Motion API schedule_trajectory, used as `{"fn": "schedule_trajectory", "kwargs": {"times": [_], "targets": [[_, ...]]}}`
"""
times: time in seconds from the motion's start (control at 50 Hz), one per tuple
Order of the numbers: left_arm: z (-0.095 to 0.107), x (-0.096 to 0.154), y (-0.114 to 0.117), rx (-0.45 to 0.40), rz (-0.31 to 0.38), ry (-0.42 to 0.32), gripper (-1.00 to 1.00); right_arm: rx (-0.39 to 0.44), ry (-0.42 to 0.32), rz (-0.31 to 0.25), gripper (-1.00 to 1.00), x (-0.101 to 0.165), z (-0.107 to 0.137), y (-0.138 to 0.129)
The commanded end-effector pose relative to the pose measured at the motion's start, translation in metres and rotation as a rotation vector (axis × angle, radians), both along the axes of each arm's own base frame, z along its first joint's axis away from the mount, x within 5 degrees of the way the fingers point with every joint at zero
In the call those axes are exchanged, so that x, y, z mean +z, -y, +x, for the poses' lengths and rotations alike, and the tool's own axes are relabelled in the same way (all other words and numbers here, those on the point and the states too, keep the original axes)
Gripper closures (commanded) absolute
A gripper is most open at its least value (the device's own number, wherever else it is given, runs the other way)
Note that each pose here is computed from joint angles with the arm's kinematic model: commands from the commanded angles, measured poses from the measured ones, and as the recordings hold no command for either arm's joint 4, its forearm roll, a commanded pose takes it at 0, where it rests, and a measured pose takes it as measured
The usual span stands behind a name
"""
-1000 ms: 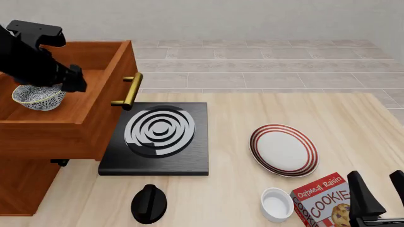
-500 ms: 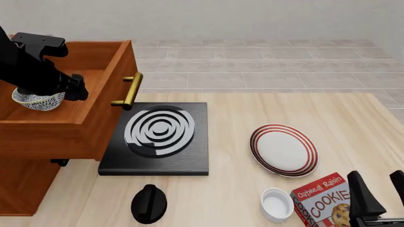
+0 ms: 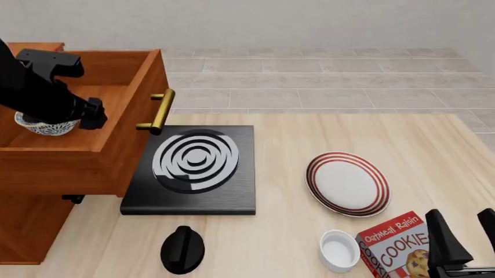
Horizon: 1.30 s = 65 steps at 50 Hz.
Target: Pick the akita bowl in the top layer of the wooden cabinet and place it on the plate.
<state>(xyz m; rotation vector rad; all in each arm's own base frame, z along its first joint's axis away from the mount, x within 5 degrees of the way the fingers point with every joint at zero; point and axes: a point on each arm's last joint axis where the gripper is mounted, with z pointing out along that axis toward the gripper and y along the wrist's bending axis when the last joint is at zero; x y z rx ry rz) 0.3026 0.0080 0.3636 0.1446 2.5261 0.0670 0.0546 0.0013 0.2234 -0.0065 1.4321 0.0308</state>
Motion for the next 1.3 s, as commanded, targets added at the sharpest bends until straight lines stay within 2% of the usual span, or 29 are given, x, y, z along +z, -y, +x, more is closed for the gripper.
{"fn": "schedule_trajectory", "kwargs": {"times": [0.02, 0.2, 0.22, 0.48, 0.74, 1.3], "targets": [[0.000, -0.005, -0.001, 0.004, -0.001, -0.004, -1.00, 0.001, 0.000, -0.001, -1.00, 0.000, 0.000, 0.000], [-0.001, -0.006, -0.003, 0.003, 0.005, -0.001, -1.00, 0.001, 0.000, 0.000, -1.00, 0.000, 0.000, 0.000], [-0.001, -0.006, -0.003, 0.003, 0.005, 0.001, 1.00, 0.001, 0.001, -0.001, -1.00, 0.000, 0.000, 0.000], [0.001, -0.004, -0.006, -0.007, 0.019, 0.013, 1.00, 0.001, 0.000, 0.000, -1.00, 0.000, 0.000, 0.000], [0.004, 0.004, 0.006, -0.028, 0.007, 0.028, 1.00, 0.000, 0.000, 0.002, -1.00, 0.000, 0.000, 0.000], [0.016, 0.057, 0.024, -0.085, 0.005, 0.145, 1.00, 0.001, 0.001, 0.005, -1.00, 0.000, 0.000, 0.000]]}}
